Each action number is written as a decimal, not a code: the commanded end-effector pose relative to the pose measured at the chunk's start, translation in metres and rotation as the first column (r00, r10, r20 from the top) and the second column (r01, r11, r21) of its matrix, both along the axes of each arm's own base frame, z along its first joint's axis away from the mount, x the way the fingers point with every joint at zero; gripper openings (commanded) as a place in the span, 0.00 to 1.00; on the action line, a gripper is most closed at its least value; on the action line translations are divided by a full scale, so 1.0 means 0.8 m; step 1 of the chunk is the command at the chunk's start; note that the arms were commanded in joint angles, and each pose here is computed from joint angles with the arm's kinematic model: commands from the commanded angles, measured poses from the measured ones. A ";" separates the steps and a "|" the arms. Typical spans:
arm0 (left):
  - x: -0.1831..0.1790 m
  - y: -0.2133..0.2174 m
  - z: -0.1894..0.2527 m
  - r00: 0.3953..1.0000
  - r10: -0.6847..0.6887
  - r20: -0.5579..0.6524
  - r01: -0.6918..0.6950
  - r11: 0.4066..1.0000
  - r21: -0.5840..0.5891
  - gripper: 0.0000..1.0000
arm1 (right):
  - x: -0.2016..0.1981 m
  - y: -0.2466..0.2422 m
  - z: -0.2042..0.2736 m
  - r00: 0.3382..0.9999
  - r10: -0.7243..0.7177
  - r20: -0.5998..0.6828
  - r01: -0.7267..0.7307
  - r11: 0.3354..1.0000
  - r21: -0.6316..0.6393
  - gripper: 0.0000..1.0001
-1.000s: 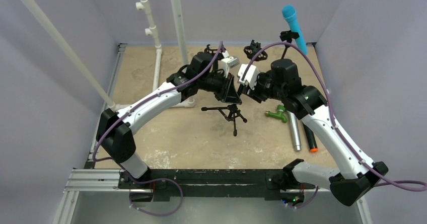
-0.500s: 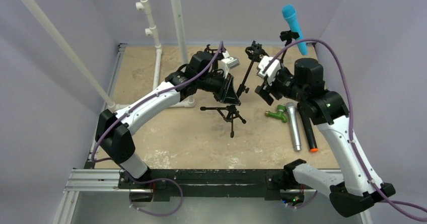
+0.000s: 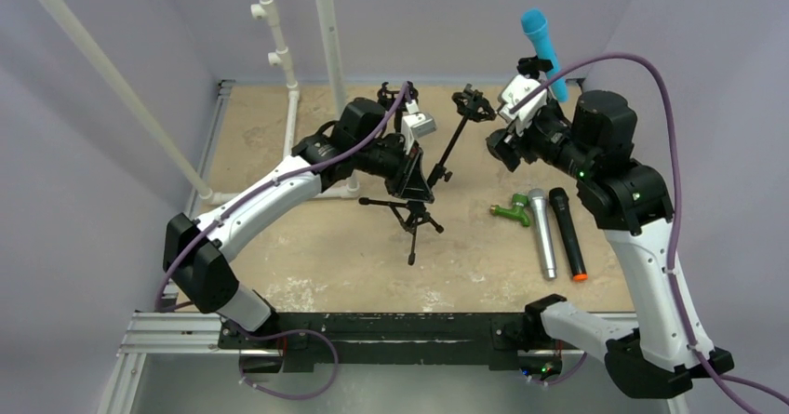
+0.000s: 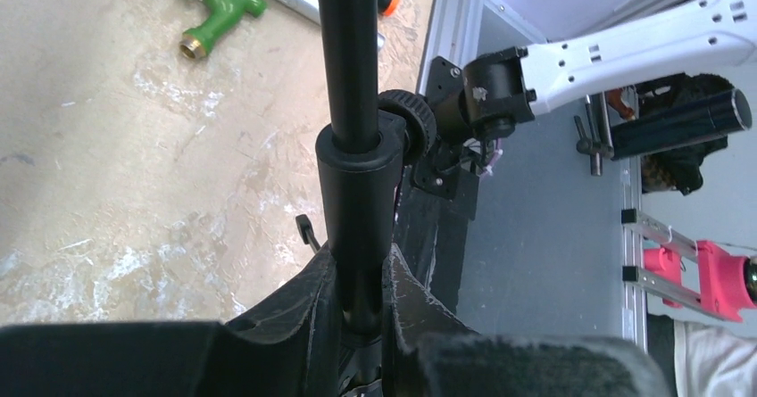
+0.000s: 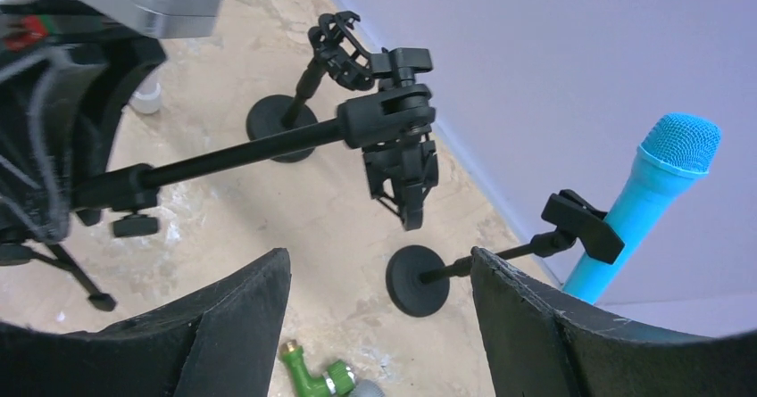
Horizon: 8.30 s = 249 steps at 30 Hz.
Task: Remove the microphone from the stand
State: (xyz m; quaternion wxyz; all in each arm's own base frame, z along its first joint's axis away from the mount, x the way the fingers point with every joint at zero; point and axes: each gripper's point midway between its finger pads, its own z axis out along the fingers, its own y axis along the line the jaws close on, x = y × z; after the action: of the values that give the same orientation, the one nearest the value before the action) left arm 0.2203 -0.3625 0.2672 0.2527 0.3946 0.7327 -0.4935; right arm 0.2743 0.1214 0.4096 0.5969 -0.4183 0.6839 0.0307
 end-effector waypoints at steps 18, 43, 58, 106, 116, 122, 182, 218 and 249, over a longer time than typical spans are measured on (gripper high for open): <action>-0.073 0.023 0.048 0.967 -0.247 0.060 0.253 0.957 -0.141 0.00 | 0.039 0.031 -0.011 0.995 0.100 0.000 -0.100 0.995 -0.023 0.50; -0.002 -0.005 0.054 0.994 -0.063 0.084 0.068 0.996 -0.057 0.00 | -0.029 0.087 -0.098 0.891 0.393 -0.230 -0.380 0.920 0.098 0.00; 0.052 -0.012 0.051 0.980 0.051 0.191 -0.050 0.999 -0.011 0.00 | -0.039 0.057 -0.081 0.942 0.272 -0.194 -0.271 0.962 0.031 0.77; -0.010 -0.030 0.055 0.983 -0.092 0.158 0.118 0.980 -0.161 0.00 | -0.017 0.120 -0.098 0.768 0.488 -0.415 -0.165 0.776 0.609 0.28; 0.002 -0.029 0.052 0.981 -0.063 0.183 0.087 0.989 -0.123 0.46 | 0.002 0.097 -0.103 0.859 0.348 -0.375 -0.124 0.853 0.507 0.00; 0.011 -0.017 0.054 0.975 -0.011 0.222 0.034 0.994 -0.100 1.00 | 0.036 0.073 -0.104 0.925 0.192 -0.329 -0.042 0.910 0.412 0.00; 0.007 0.024 0.050 0.941 0.052 0.336 -0.024 0.996 -0.086 1.00 | 0.259 0.044 -0.279 0.909 -0.243 -0.340 0.350 0.886 0.304 0.85; 0.019 0.065 0.088 0.885 0.176 0.431 -0.136 0.983 -0.123 1.00 | 0.190 -0.119 -0.174 0.763 -0.606 -0.227 0.645 0.686 0.336 0.88; 0.033 0.054 0.061 0.909 0.161 0.385 -0.131 0.986 -0.102 1.00 | 0.310 -0.146 -0.231 0.714 -0.695 -0.082 0.649 0.614 0.450 0.68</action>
State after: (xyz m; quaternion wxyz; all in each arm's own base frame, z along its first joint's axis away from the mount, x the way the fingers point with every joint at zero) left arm 0.2412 -0.3148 0.3102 0.4369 0.4190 0.6862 -0.4033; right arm 0.5124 0.0141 0.1912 0.6247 -0.0025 0.7795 -0.0463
